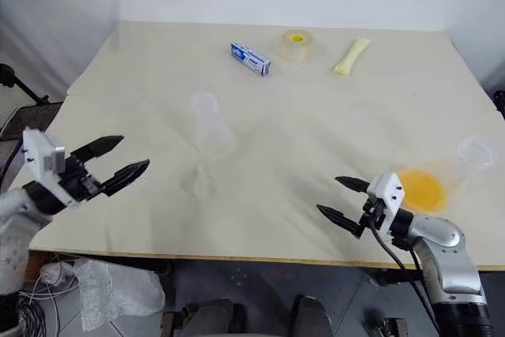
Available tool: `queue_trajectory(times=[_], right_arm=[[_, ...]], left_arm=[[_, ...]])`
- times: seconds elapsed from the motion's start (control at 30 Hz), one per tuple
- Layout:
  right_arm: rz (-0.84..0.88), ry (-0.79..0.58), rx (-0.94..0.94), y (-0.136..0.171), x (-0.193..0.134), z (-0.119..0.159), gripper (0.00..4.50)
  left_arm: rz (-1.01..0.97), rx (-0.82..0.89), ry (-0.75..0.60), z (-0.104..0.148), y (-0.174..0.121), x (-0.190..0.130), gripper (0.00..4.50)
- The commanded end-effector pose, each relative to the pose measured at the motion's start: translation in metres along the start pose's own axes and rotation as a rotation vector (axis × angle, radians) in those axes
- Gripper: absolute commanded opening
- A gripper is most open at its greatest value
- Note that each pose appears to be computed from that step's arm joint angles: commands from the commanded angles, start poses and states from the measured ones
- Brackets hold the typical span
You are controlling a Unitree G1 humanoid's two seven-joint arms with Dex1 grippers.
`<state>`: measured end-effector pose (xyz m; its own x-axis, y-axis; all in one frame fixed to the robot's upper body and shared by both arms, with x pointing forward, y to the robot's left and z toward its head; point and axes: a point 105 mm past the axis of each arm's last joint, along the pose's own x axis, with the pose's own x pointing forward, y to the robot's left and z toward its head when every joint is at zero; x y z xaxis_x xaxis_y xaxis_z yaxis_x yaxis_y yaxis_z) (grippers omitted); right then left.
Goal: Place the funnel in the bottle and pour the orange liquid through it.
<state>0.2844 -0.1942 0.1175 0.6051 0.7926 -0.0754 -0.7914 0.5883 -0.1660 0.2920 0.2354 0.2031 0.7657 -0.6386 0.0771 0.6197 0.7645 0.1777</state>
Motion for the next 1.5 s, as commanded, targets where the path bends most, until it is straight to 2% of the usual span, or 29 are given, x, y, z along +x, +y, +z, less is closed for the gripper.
queue_trajectory(times=[0.03, 0.23, 0.6, 0.83, 1.13, 1.17, 1.2, 1.37, 1.5], right_arm=[[0.004, -0.024, -0.06, 0.0, 0.004, 0.012, 4.48], [0.011, -0.056, -0.098, 0.005, 0.012, 0.024, 4.48], [-0.008, -0.085, -0.1, 0.009, 0.02, 0.034, 4.48], [-0.018, -0.094, -0.102, 0.01, 0.02, 0.038, 4.48], [-0.038, -0.102, -0.111, 0.01, 0.02, 0.041, 4.48], [-0.041, -0.102, -0.112, 0.01, 0.019, 0.041, 4.5], [-0.043, -0.102, -0.112, 0.01, 0.019, 0.041, 4.5], [-0.052, -0.105, -0.115, 0.009, 0.02, 0.041, 4.5], [-0.056, -0.109, -0.117, 0.008, 0.02, 0.043, 4.5]], left_arm=[[-0.024, 0.015, -0.018, -0.005, 0.004, 0.022, 4.5], [-0.07, 0.092, 0.005, -0.019, 0.013, 0.056, 4.5], [-0.163, 0.163, -0.088, -0.002, 0.018, 0.102, 4.5], [-0.254, 0.2, -0.089, 0.005, 0.012, 0.127, 4.5], [-0.247, 0.211, -0.074, 0.005, 0.019, 0.145, 4.5], [-0.247, 0.21, -0.081, 0.006, 0.019, 0.146, 4.09], [-0.261, 0.202, -0.084, 0.006, 0.017, 0.147, 3.91], [-0.298, 0.188, -0.088, 0.007, 0.014, 0.148, 2.4], [-0.321, 0.187, -0.121, 0.017, 0.013, 0.149, 2.37]])
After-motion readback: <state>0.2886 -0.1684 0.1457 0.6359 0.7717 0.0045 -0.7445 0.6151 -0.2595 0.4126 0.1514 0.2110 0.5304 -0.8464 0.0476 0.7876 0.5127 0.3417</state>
